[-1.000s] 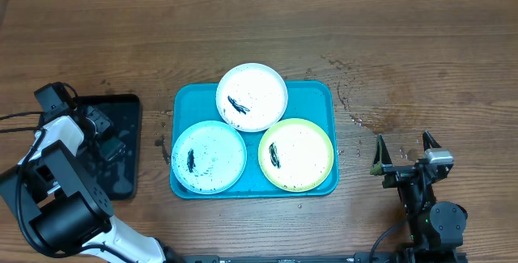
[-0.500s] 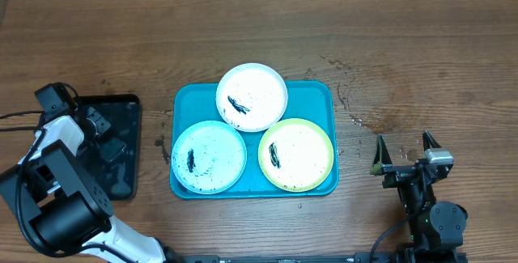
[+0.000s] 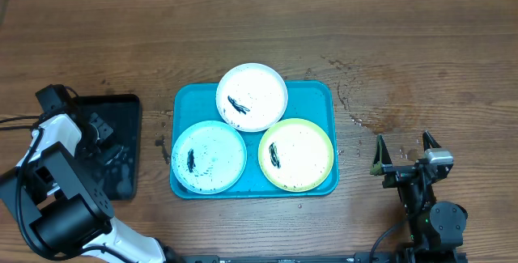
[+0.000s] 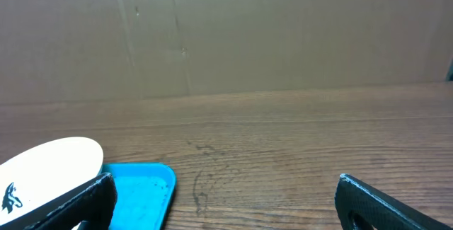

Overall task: Clean dirty plates on tray and stack at the side
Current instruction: 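Dip and swish the green sponge in the basin water with left gripper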

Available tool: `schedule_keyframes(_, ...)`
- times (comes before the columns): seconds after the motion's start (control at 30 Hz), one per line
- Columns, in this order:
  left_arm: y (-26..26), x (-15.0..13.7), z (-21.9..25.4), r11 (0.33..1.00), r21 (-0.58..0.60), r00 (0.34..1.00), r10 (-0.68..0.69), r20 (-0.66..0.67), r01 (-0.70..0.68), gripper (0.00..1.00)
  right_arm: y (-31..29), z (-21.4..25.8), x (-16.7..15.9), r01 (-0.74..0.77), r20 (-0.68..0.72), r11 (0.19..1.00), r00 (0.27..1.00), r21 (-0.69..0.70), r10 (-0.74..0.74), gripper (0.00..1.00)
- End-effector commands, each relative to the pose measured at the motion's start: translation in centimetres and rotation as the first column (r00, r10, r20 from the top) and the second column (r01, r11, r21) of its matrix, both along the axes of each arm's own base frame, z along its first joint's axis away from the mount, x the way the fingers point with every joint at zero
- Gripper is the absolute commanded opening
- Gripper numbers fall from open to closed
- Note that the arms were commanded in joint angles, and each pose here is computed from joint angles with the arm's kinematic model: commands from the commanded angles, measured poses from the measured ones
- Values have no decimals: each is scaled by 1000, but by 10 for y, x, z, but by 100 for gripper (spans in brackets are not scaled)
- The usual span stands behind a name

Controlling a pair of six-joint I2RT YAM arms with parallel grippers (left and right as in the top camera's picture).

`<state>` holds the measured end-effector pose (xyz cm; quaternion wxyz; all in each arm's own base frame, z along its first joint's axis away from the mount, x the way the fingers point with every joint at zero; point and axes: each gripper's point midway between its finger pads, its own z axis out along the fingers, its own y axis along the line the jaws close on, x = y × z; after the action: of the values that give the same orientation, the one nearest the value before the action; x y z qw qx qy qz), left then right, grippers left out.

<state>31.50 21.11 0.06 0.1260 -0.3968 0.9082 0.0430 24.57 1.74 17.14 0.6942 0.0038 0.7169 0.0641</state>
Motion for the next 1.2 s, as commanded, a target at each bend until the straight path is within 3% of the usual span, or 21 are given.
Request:
schedule_keyframes(0.0, -17, -14, -22, 997, -79, 999, -12, -53, 8, 4, -3, -2, 0, 13, 2, 1000, 1000, -1, -13, 100)
schedule_keyframes(0.07, -17, -14, -22, 997, -79, 999, -12, -53, 8, 4, -3, -2, 0, 13, 1, 1000, 1000, -1, -13, 100)
schedule_keyframes(0.1, -18, -15, -22, 997, -81, 998, -12, -56, 7, 11, -3, -2, 0, 13, 1, 1000, 1000, -1, -13, 100)
schedule_keyframes(0.13, -19, -16, -22, 996, -85, 998, -12, -62, 7, 37, -3, -2, 0, 14, 2, 1000, 1000, -1, -14, 100)
schedule_keyframes(0.17, -19, -17, -22, 996, -87, 998, -12, -66, 7, 73, -3, -2, 0, 13, 1, 1000, 1000, -1, -13, 100)
schedule_keyframes(0.2, -20, -18, -22, 996, -91, 997, -13, -71, 6, 100, -3, -2, 0, 13, 1, 1000, 1000, -1, -13, 100)
schedule_keyframes(0.53, -52, -30, -24, 969, -248, 995, -38, -96, 13, 97, -3, -2, 0, 14, 1, 1000, 1000, -1, -14, 100)
schedule_keyframes(0.6, -53, -32, -24, 967, -254, 994, -39, -104, 11, 83, -3, -2, 0, 14, 2, 1000, 1000, -1, -14, 100)
schedule_keyframes(0.8, -54, -33, -24, 967, -256, 994, -38, -106, 9, 4, -3, -2, 0, 13, 1, 1000, 1000, -1, -13, 100)
schedule_keyframes(0.87, -55, -32, -24, 965, -263, 994, -36, -103, 8, 4, -3, -2, 0, 14, 1, 1000, 1000, -1, -14, 100)
schedule_keyframes(0.93, -55, -32, -24, 964, -265, 994, -37, -102, 9, 4, -3, -2, 0, 14, 2, 1000, 1000, -1, -14, 100)
schedule_keyframes(0.97, -55, -32, -24, 964, -265, 994, -37, -102, 9, 11, -3, -2, 0, 13, 2, 1000, 1000, -1, -13, 100)
schedule_keyframes(1.0, -55, -32, -24, 964, -265, 994, -37, -102, 9, 38, -3, -2, 0, 14, 1, 1000, 1000, -1, -14, 100)
schedule_keyframes(1.03, -55, -32, -24, 964, -265, 994, -37, -102, 9, 79, -3, -2, 0, 14, 1, 1000, 1000, -1, -14, 100)
schedule_keyframes(1.07, -55, -32, -24, 964, -265, 994, -37, -101, 9, 100, -3, -2, 0, 13, 2, 1000, 1000, -1, -13, 100)
schedule_keyframes(1.17, -56, -34, -24, 963, -269, 994, -37, -107, 7, 100, -3, -2, 0, 14, 1, 1000, 1000, -1, -14, 100)
